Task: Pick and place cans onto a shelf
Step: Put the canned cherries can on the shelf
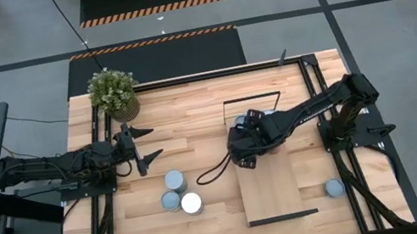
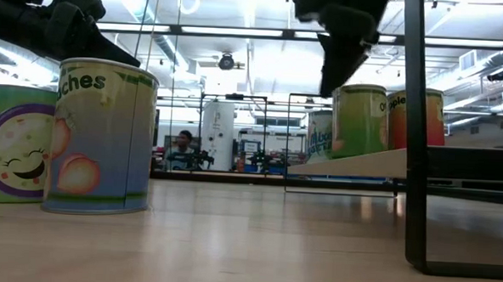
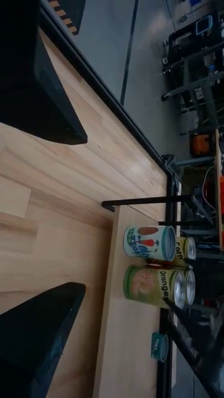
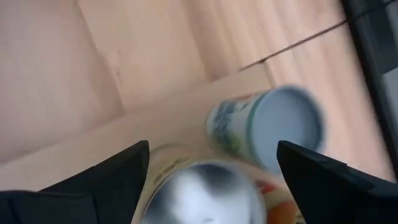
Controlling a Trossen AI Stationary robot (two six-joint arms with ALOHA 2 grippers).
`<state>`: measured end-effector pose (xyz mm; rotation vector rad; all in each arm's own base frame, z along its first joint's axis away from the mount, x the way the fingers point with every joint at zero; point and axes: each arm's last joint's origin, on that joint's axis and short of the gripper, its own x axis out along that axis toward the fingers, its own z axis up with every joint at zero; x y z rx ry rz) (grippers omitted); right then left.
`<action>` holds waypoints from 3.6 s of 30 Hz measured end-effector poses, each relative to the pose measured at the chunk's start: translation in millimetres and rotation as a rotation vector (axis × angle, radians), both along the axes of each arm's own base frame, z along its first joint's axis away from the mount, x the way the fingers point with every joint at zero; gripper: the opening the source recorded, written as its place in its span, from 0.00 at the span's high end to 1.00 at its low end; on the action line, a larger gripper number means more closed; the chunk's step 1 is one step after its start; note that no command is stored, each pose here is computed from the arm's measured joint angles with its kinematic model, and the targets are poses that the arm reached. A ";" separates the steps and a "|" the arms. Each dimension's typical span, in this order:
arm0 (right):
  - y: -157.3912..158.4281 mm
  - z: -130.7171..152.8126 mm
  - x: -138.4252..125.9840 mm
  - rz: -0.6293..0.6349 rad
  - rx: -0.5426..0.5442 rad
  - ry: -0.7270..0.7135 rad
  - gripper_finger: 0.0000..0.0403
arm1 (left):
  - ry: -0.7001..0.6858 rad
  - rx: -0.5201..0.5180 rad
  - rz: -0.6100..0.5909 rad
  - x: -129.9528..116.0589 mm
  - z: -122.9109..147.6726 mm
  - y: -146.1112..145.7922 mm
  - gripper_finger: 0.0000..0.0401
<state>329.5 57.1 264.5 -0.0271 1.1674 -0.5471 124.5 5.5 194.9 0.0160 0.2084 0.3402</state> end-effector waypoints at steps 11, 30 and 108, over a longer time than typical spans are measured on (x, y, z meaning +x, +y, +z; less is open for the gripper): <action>17.4 18.8 40.8 0.239 0.046 -0.358 0.10 | -0.002 0.000 0.002 0.0 0.2 0.1 0.04; 35.8 -44.2 46.1 0.496 -0.011 -0.464 0.11 | 0.159 -0.207 -0.306 17.4 40.4 -23.4 0.04; 36.0 -63.5 43.9 0.570 0.098 -0.228 0.03 | 0.595 -0.114 -0.199 167.8 -23.3 -65.9 0.04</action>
